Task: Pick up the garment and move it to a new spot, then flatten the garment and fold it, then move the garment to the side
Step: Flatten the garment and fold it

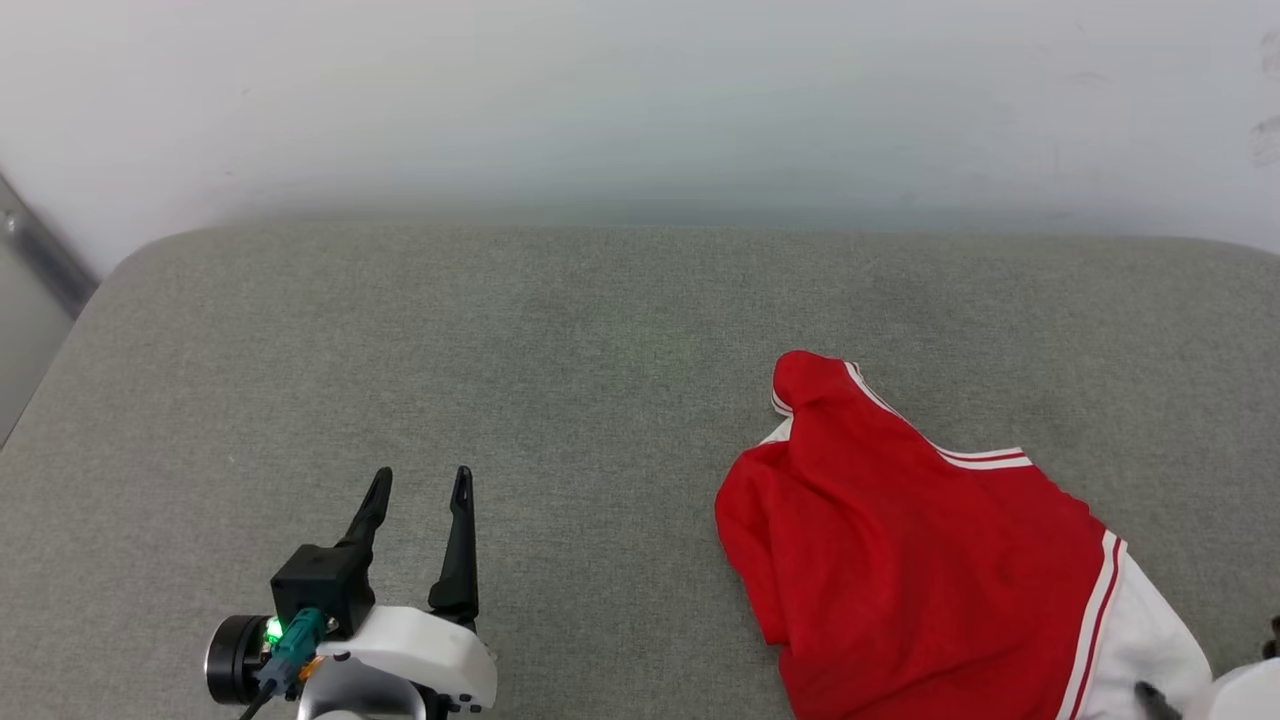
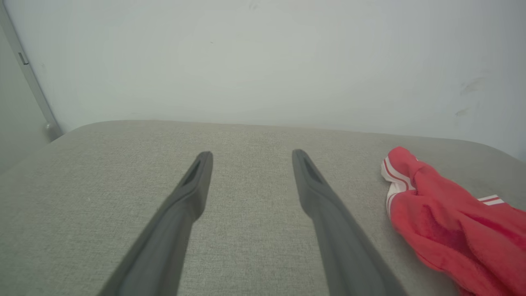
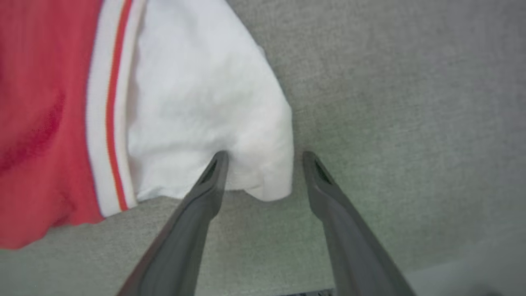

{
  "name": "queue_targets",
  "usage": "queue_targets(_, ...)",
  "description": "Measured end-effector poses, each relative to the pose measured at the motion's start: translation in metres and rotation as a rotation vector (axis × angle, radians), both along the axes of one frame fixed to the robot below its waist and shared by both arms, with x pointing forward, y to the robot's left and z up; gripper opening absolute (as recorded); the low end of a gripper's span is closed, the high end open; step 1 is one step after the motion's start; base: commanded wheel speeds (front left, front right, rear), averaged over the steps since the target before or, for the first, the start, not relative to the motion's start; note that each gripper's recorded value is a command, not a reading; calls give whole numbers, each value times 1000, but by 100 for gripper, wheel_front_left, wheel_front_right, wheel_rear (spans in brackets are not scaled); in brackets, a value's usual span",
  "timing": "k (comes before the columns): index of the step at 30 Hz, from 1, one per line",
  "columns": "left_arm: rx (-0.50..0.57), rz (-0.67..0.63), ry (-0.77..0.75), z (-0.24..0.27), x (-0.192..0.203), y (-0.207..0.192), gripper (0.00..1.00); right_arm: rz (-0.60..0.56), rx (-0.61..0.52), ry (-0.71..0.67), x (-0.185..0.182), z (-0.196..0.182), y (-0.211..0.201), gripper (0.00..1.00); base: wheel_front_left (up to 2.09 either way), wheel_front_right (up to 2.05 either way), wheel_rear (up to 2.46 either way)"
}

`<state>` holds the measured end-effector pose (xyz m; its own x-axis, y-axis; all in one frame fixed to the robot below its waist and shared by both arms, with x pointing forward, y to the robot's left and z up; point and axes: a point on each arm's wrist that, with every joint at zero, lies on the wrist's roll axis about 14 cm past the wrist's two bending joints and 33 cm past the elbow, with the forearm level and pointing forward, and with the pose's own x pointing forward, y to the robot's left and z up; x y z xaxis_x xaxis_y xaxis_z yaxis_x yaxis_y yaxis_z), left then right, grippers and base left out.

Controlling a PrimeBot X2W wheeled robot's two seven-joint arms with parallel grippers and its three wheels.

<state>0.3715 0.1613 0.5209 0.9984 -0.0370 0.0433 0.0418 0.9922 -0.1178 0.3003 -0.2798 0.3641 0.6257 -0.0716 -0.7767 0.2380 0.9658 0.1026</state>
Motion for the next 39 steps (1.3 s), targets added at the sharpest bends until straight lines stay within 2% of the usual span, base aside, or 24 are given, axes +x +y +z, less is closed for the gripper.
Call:
queue_targets(10,8,17,16,-3,-11,7,100,36,-131,-531,56,95,9,100,0,0,0)
queue_targets(14,21,18,21,-3,-15,10,100,103,-135,-729,68,137,37,100,0,0,0)
queue_targets(17,28,22,30,-4,-18,12,100,164,-126,-826,69,158,62,100,0,0,0)
queue_targets(22,30,20,38,-6,-20,11,100,240,-118,-911,59,176,91,100,0,0,0)
queue_targets(30,55,13,43,-3,-13,12,100,234,-108,-925,34,185,99,100,0,0,0)
queue_targets(34,64,-51,40,6,4,-6,100,209,-119,-927,29,190,93,100,0,0,0)
queue_targets(39,64,-201,70,16,30,-52,100,166,-143,-934,26,195,80,100,0,0,0)
